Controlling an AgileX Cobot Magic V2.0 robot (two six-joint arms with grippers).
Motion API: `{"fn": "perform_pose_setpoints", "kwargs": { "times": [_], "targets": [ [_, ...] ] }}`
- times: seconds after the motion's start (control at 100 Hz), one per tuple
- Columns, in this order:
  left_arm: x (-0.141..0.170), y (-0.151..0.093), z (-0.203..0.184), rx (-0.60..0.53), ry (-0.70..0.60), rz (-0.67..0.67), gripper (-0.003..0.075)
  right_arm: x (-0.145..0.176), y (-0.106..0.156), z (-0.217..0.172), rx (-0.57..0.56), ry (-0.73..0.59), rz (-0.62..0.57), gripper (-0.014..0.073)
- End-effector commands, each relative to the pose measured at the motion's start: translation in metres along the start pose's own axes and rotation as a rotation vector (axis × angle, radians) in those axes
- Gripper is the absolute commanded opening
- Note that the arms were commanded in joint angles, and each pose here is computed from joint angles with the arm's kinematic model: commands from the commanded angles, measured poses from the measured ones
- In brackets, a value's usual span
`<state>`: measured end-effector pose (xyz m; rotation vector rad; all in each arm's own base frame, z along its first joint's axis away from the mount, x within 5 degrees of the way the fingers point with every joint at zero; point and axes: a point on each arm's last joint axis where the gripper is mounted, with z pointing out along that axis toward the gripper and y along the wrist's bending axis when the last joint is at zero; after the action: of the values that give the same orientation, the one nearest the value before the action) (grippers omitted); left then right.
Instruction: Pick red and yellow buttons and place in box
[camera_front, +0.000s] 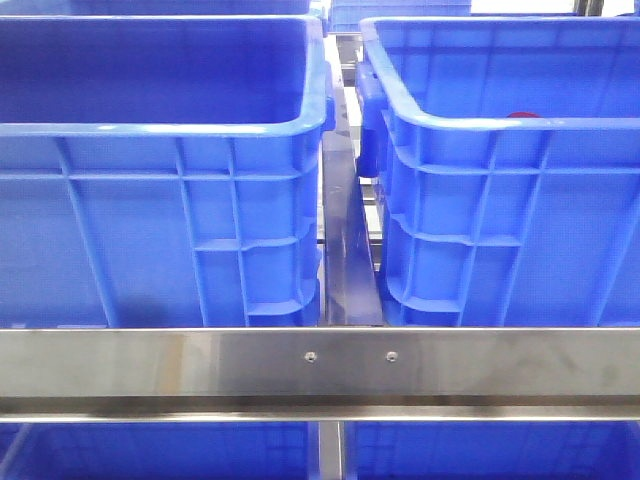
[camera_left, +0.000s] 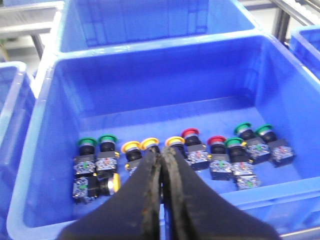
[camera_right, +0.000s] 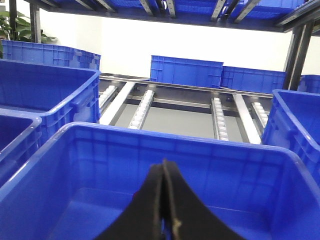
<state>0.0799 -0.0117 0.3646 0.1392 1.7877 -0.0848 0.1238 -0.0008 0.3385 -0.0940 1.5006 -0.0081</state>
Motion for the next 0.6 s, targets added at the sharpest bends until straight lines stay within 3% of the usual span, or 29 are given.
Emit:
{"fn": "perform_pose_setpoints", "kwargs": {
  "times": [0.0, 0.21, 0.59],
  "targets": [
    [-0.002, 0.003, -0.004, -0.034, -0.134, -0.014, -0.0019, -0.013, 0.0, -0.001, -0.004, -0.06, 0.092, -0.0068],
    [0.041, 0.007, -0.008, -0.1, -0.232, -0.048, -0.0019, -0.013, 0.0, -0.001, -0.004, -0.06, 0.092, -0.0068],
    [0.116, 0.003, -0.009, -0.095, -0.312, -0.039, -0.0019, -0.013, 0.0, -0.001, -0.004, -0.06, 0.092, -0.0068]
  ]
}}
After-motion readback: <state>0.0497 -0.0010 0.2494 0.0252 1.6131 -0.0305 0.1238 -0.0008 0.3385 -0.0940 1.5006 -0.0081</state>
